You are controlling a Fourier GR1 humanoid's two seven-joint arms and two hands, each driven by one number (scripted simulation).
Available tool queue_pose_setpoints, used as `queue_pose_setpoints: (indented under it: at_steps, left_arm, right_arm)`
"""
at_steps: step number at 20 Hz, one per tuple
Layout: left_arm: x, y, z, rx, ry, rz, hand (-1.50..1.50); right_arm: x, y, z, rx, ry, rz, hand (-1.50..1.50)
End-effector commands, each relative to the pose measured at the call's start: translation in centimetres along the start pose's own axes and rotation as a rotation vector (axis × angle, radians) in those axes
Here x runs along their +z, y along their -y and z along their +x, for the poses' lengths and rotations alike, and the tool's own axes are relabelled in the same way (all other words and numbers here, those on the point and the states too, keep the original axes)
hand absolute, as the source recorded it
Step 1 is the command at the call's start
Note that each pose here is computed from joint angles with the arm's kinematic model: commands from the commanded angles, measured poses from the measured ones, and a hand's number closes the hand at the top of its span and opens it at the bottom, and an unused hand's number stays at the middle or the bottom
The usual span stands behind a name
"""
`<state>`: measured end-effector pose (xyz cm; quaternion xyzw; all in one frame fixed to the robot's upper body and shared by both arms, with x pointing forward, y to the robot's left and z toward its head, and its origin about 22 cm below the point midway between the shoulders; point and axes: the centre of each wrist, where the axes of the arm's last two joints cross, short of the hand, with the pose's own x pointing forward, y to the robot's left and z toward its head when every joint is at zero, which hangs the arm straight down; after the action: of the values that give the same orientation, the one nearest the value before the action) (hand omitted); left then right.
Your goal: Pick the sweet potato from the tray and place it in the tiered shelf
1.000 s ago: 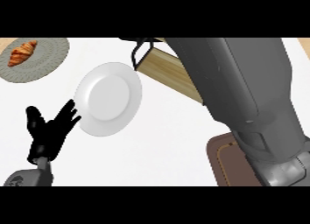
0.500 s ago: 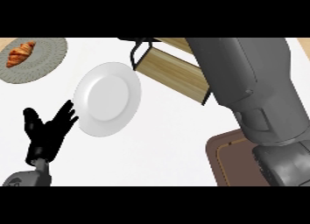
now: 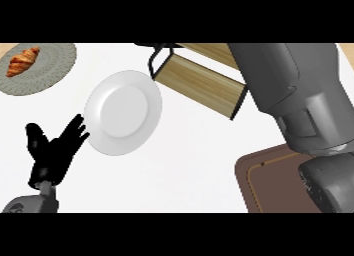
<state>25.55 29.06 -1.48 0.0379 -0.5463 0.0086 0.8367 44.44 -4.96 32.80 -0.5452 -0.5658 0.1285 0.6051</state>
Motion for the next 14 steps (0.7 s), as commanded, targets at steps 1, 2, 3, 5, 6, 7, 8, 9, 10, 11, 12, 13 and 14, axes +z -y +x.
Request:
queue_pose_setpoints:
  at_steps: [1,2,3,5,6,7,8,9,10,11,12,13,14]
  left_arm:
    - [-1.1,0.6,-0.8,0.004,-0.032,-0.001,0.00]
    - [-0.7,-0.4,-0.7,0.000,-0.040,0.010,0.00]
    - [-0.4,-0.1,-0.2,-0.003,-0.040,0.009,0.00]
    - [0.1,-1.0,-1.1,0.002,-0.057,0.002,0.00]
    - [0.9,0.5,-0.7,0.005,-0.038,-0.008,0.00]
    - [0.3,1.9,-1.2,0.007,-0.048,0.003,0.00]
    - [-0.6,-0.4,-0.7,0.013,-0.045,0.011,0.00]
    - [-0.8,0.7,-1.4,-0.011,-0.027,0.020,0.00]
    - [0.4,0.6,-1.0,-0.002,-0.038,0.017,0.00]
    - [-0.4,1.0,-1.4,0.002,-0.027,0.002,0.00]
    - [0.3,0.1,-0.2,0.003,-0.036,0.008,0.00]
    - [-0.6,-1.2,-1.4,0.014,-0.028,0.016,0.00]
    - [0.2,-0.1,-2.2,-0.014,-0.039,0.016,0.00]
  right_arm:
    - [0.8,-1.2,0.5,-0.031,0.018,0.007,1.50]
    - [0.3,-1.7,-0.1,-0.022,0.027,0.019,1.50]
    - [-0.3,-0.1,0.2,-0.018,0.017,0.001,1.50]
    - [0.0,0.7,1.2,-0.019,0.023,0.010,1.50]
    - [-0.4,-0.7,0.0,-0.014,0.019,0.017,1.50]
    - [-0.8,-1.9,-1.3,0.016,0.023,0.020,1.50]
    - [0.0,-1.6,-0.3,0.056,0.034,0.046,1.50]
    - [0.3,0.4,1.6,0.115,0.031,0.012,1.50]
    - [0.3,-2.2,-0.1,0.082,0.016,0.050,1.50]
    - [-0.9,0.3,0.1,-0.078,-0.031,-0.027,1.50]
    - [-1.1,-1.2,-1.4,-0.149,-0.063,-0.071,1.50]
    - [-0.8,1.3,0.3,-0.188,-0.067,-0.071,-1.50]
    - [-0.8,0.0,-0.7,-0.218,-0.083,-0.092,-1.50]
